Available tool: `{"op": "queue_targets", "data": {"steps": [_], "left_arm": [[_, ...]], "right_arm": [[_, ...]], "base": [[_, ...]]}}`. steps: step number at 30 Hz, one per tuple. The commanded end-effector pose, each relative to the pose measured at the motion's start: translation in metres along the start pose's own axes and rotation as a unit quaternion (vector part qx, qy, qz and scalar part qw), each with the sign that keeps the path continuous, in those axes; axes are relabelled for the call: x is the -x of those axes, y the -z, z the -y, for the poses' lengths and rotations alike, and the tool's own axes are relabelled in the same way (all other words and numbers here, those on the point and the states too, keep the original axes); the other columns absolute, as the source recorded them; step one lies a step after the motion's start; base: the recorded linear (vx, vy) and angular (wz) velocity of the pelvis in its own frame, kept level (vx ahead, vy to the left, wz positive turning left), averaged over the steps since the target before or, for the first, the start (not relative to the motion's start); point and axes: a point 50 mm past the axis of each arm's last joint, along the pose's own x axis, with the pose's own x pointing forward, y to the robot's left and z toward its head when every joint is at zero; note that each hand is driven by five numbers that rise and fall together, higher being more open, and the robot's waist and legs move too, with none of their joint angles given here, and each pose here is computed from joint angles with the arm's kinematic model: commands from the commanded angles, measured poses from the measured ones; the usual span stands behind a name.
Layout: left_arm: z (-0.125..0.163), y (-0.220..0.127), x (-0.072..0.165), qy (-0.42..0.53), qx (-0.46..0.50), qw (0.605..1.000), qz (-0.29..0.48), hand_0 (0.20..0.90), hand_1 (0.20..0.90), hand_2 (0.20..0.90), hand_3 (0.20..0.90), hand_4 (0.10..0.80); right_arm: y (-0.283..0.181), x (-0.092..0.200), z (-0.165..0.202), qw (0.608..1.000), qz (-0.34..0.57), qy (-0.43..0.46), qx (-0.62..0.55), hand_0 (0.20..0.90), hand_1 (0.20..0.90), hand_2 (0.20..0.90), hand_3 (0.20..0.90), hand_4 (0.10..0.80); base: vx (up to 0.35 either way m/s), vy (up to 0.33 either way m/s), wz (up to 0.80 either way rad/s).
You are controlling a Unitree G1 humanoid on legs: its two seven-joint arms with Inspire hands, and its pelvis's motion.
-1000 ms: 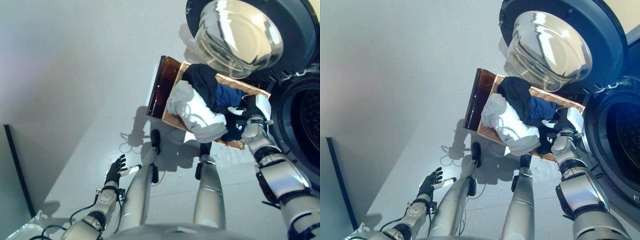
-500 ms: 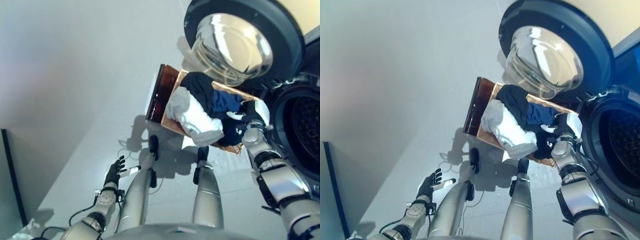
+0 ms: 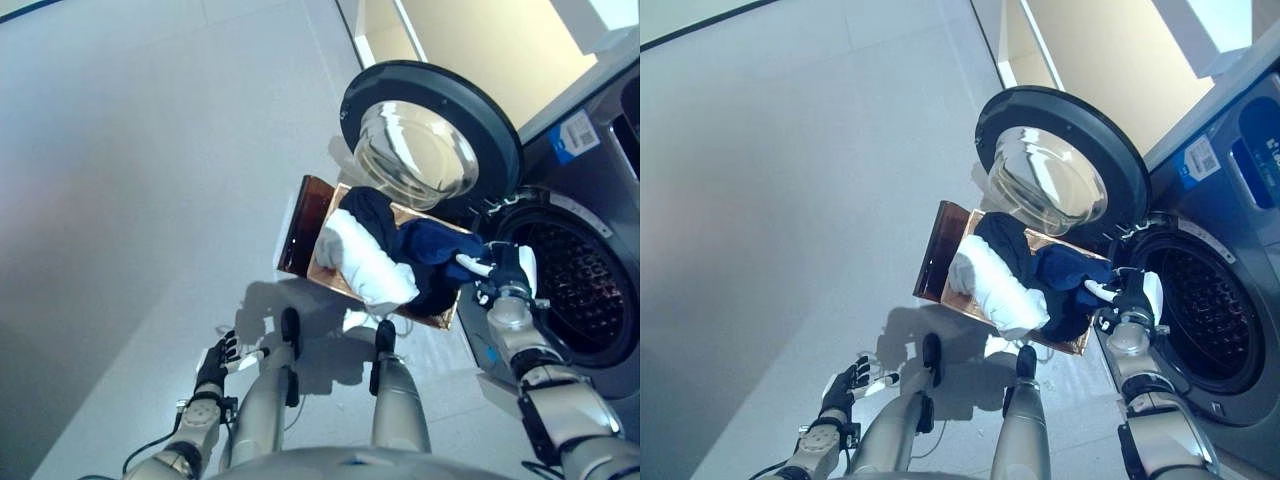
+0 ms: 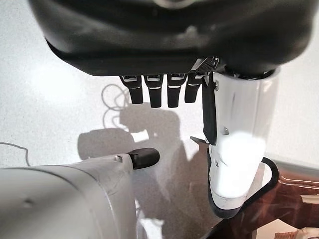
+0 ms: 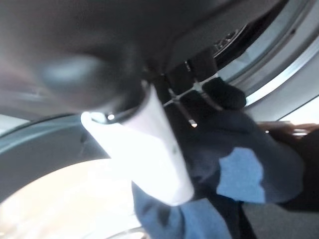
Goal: Pick up the clothes and place them into the washing machine
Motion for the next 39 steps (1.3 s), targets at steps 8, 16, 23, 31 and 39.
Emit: {"op": "queue_targets", "data": {"steps": [8,16,23,31,39], "left_arm": [[-0.034,0.010,0.003,-0.062,0.012,0.998,-0.016,0.900,0.900,0.900,0.900,0.800],[-0.047,0.024,0.010,-0.084,0.015,0.996,-0.038,0.900,0.900,0.900,0.900,0.800],[-0.051,0.034,0.015,-0.090,0.021,0.994,-0.054,0.900,0.900,0.900,0.900,0.800],[-0.056,0.041,0.019,-0.099,0.025,0.993,-0.065,0.900,0.900,0.900,0.900,0.800],[-0.053,0.047,0.022,-0.100,0.029,0.992,-0.078,0.900,0.900,0.900,0.900,0.800]], "right_arm": [[-0.010,0.019,0.021,0.986,0.089,0.043,-0.137,0.200,0.200,0.200,0.200,0.300],[-0.012,0.040,0.030,0.976,0.132,0.038,-0.169,0.200,0.200,0.200,0.200,0.300],[-0.013,0.053,0.039,0.961,0.152,0.046,-0.226,0.200,0.200,0.200,0.200,0.300],[-0.015,0.071,0.043,0.948,0.178,0.047,-0.258,0.200,0.200,0.200,0.200,0.300],[0.014,0.079,0.021,0.942,0.103,0.036,-0.317,0.200,0.200,0.200,0.200,0.300]], "base": [[0.037,-0.022,-0.01],[0.038,-0.016,-0.01],[0.047,-0.007,-0.03],[0.057,0.001,-0.07],[0.020,-0.004,-0.09]]}}
